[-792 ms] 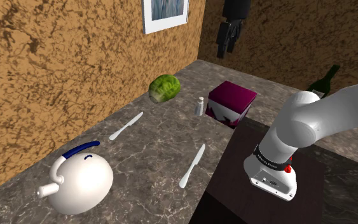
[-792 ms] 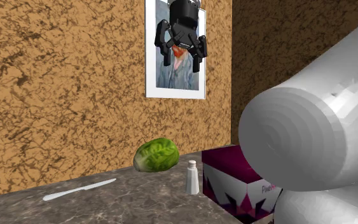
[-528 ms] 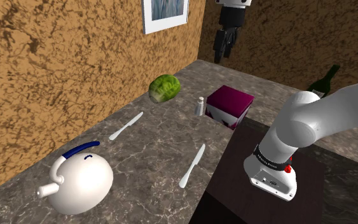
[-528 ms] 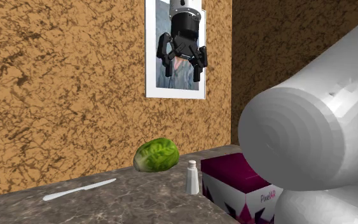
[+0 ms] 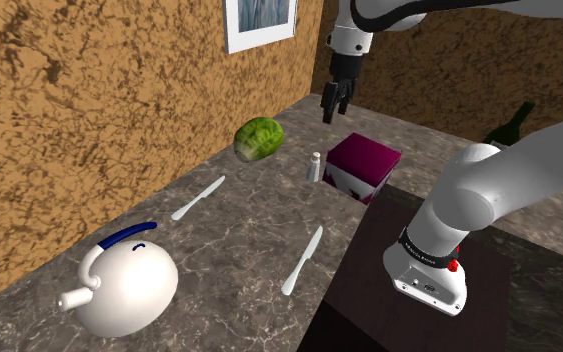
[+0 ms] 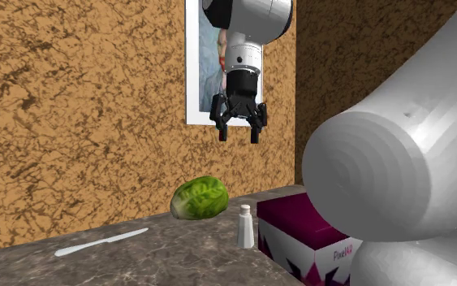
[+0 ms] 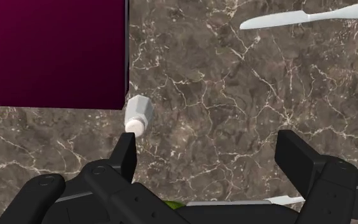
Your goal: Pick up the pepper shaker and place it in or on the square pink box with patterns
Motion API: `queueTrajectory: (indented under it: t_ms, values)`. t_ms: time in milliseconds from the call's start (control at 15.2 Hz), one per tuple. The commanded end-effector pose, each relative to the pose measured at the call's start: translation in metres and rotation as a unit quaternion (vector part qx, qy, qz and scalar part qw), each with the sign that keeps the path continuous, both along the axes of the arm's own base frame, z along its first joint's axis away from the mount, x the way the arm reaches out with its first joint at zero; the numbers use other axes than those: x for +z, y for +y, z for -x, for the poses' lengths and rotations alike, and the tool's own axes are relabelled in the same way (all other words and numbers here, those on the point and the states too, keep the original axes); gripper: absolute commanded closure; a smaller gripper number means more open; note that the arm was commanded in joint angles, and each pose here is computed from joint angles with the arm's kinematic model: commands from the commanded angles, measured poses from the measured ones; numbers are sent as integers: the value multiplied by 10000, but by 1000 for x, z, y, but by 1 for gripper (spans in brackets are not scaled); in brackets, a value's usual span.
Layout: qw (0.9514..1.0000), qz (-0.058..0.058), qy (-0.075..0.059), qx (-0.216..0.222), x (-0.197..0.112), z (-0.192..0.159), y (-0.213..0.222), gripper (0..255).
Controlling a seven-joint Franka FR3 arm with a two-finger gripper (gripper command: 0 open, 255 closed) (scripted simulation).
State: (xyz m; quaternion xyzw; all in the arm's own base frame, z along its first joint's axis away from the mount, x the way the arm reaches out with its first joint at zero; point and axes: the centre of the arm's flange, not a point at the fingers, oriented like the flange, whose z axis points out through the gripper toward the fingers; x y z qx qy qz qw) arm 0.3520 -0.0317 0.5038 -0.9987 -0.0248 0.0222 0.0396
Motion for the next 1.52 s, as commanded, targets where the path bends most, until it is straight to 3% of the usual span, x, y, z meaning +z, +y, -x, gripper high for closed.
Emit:
queueTrajectory:
  t_ms: [0,792,1452]
  values:
    - [10000,-19,-12,-24,-21,-11,-9,0]
    - [9997,-137,-9,-182,-157,-69,-68,0]
    - [9997,-140,-9,-186,-200,-69,-66,0]
